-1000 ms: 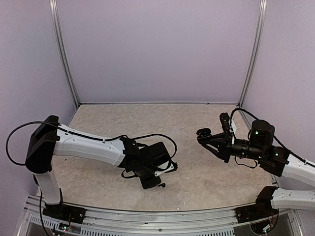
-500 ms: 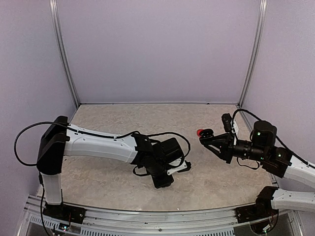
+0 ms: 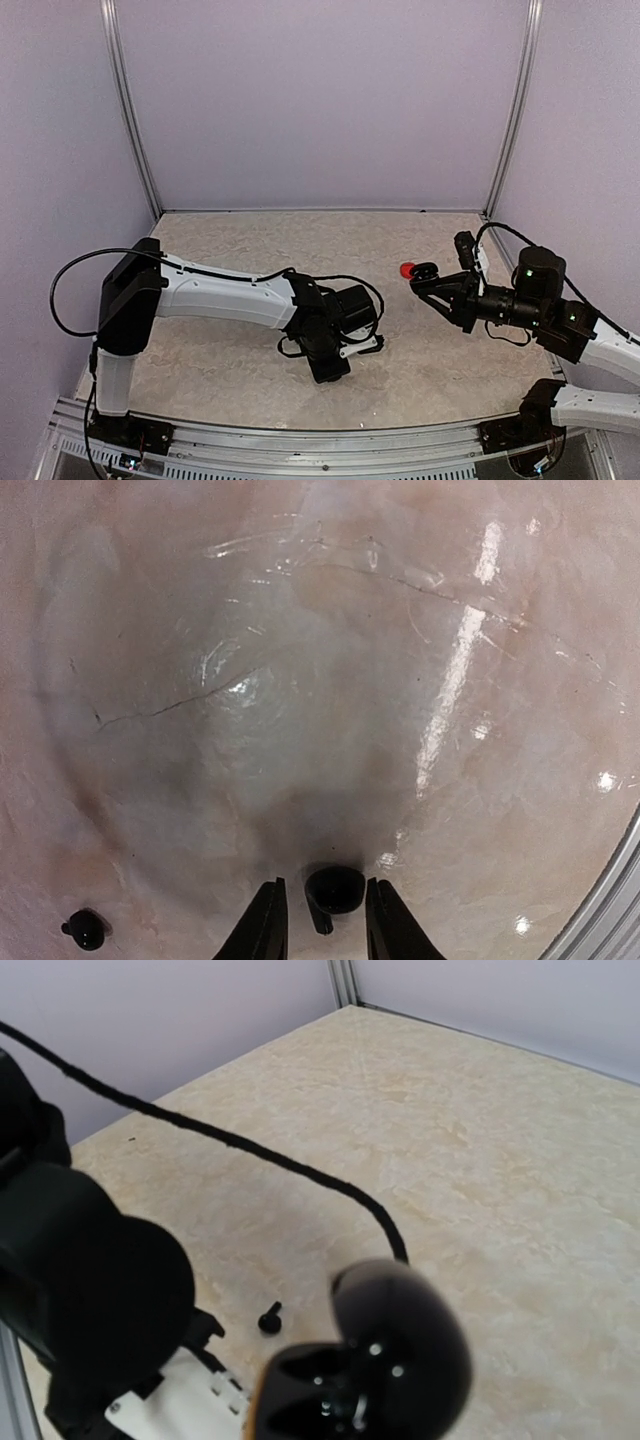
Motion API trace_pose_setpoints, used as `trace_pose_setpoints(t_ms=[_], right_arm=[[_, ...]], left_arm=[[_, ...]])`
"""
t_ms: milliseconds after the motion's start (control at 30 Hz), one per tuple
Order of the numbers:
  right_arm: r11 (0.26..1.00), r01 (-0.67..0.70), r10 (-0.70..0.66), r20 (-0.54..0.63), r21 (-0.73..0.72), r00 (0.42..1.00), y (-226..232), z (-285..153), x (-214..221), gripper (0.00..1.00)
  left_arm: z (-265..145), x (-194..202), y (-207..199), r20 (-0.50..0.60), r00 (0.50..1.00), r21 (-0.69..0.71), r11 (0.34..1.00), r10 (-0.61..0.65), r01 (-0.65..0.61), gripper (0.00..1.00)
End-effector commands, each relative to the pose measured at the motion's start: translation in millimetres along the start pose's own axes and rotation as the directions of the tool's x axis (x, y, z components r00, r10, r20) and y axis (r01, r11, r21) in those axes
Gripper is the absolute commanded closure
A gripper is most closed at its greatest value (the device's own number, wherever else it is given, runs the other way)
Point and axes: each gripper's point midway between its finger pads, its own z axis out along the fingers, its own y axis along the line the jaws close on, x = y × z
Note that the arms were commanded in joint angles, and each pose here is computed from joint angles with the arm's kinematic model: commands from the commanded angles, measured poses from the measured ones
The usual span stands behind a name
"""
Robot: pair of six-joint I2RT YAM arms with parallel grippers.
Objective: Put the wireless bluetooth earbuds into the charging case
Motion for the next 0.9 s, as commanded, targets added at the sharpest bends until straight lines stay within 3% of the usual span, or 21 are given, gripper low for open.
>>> trace_pose_setpoints(t_ms=[0, 433, 667, 867], right_arm=[[1.000, 0.016, -0.016, 0.038, 0.014, 0.999, -0.9, -5.0, -17.6, 0.95], [1.000, 0.017, -0.017, 0.036, 0.011, 0.999, -1.1, -3.6, -16.5, 0.95], [1.000, 0.020, -0.020, 0.046, 0.001, 0.999, -0.1, -1.4, -18.1, 0.95], [0.998, 0.049, -0.046, 0.094, -0.029, 0.995, 5.1, 0.6, -28.8, 0.95]], left_arm=[[10.1, 8.7, -0.9, -0.053, 0.999, 0.017, 1.000, 0.010, -0.009, 0.72], [13.1, 6.3, 3.2, -0.030, 0.999, 0.022, 1.000, -0.016, 0.016, 0.84], [-18.6, -11.0, 23.6, 0.133, 0.986, 0.009, 0.995, -0.105, 0.104, 0.87], [-73.9, -34.1, 47.4, 0.364, 0.917, -0.031, 0.982, -0.163, 0.186, 0.88]])
